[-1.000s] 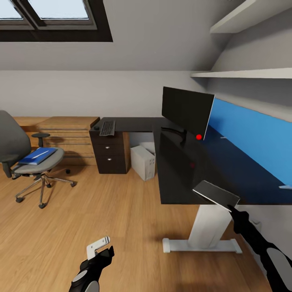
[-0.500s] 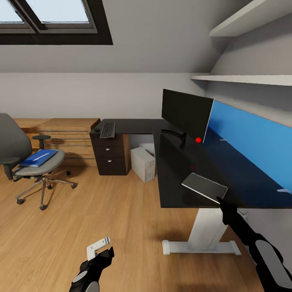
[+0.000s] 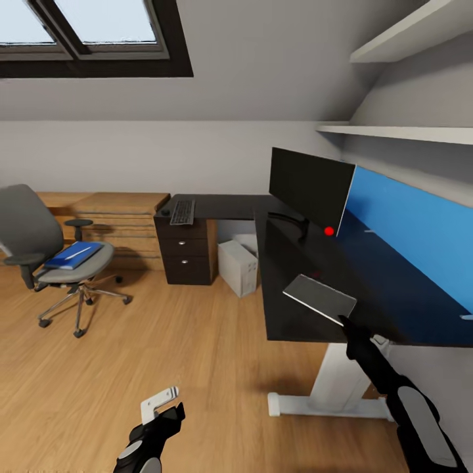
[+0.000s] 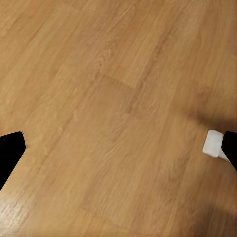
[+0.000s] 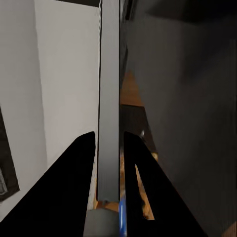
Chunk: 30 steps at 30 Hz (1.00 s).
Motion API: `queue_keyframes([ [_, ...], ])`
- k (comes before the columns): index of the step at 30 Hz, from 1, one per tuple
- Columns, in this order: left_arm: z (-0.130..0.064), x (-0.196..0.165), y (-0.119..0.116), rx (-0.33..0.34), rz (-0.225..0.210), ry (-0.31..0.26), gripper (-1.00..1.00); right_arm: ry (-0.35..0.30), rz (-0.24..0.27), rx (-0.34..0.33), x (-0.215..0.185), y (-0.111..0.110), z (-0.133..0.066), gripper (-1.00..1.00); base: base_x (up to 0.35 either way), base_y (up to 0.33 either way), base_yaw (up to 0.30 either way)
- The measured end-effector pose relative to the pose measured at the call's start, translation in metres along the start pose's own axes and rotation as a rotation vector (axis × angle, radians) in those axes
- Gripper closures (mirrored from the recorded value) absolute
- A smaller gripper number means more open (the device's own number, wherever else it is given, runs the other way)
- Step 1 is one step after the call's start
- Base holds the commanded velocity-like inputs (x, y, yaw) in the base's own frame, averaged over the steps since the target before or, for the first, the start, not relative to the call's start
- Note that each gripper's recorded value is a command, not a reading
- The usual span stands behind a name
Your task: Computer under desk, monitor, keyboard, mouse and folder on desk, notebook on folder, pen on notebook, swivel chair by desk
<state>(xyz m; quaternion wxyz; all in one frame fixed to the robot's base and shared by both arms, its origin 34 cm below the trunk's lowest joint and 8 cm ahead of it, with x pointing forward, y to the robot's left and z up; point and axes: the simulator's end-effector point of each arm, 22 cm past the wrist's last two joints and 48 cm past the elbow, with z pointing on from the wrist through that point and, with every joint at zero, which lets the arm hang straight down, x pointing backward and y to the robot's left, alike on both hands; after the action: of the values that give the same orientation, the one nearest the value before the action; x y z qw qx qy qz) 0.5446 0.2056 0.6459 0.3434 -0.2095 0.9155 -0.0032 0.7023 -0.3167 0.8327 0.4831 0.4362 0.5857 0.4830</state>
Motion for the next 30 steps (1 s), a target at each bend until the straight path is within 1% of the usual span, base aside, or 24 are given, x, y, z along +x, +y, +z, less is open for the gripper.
queue_keyframes([
  [1,0.000,0.000,0.000,0.000,0.000,-0.001,-1.00,0.001,-0.005,-0.002,0.002,0.002,0.000,1.00,0.000,0.000,0.190],
  [3,0.000,0.000,0.000,0.001,0.001,-0.001,-1.00,0.014,-0.042,0.001,0.012,0.004,0.002,1.00,0.000,0.000,0.187],
  [6,-0.001,0.000,-0.003,0.006,0.004,-0.002,-1.00,0.025,-0.058,-0.004,0.025,0.008,0.004,1.00,0.000,0.075,0.117],
  [12,-0.003,0.003,-0.008,0.018,0.016,0.001,-1.00,0.038,-0.044,-0.038,0.047,0.022,0.008,1.00,0.000,0.244,0.026],
  [14,-0.004,0.004,-0.010,0.021,0.020,0.002,-1.00,0.054,-0.034,-0.050,0.057,0.028,0.010,1.00,0.000,0.296,0.003],
  [30,-0.002,0.012,-0.009,0.018,0.033,0.015,-1.00,0.059,-0.021,-0.050,0.063,0.028,0.009,1.00,0.011,0.310,0.000],
])
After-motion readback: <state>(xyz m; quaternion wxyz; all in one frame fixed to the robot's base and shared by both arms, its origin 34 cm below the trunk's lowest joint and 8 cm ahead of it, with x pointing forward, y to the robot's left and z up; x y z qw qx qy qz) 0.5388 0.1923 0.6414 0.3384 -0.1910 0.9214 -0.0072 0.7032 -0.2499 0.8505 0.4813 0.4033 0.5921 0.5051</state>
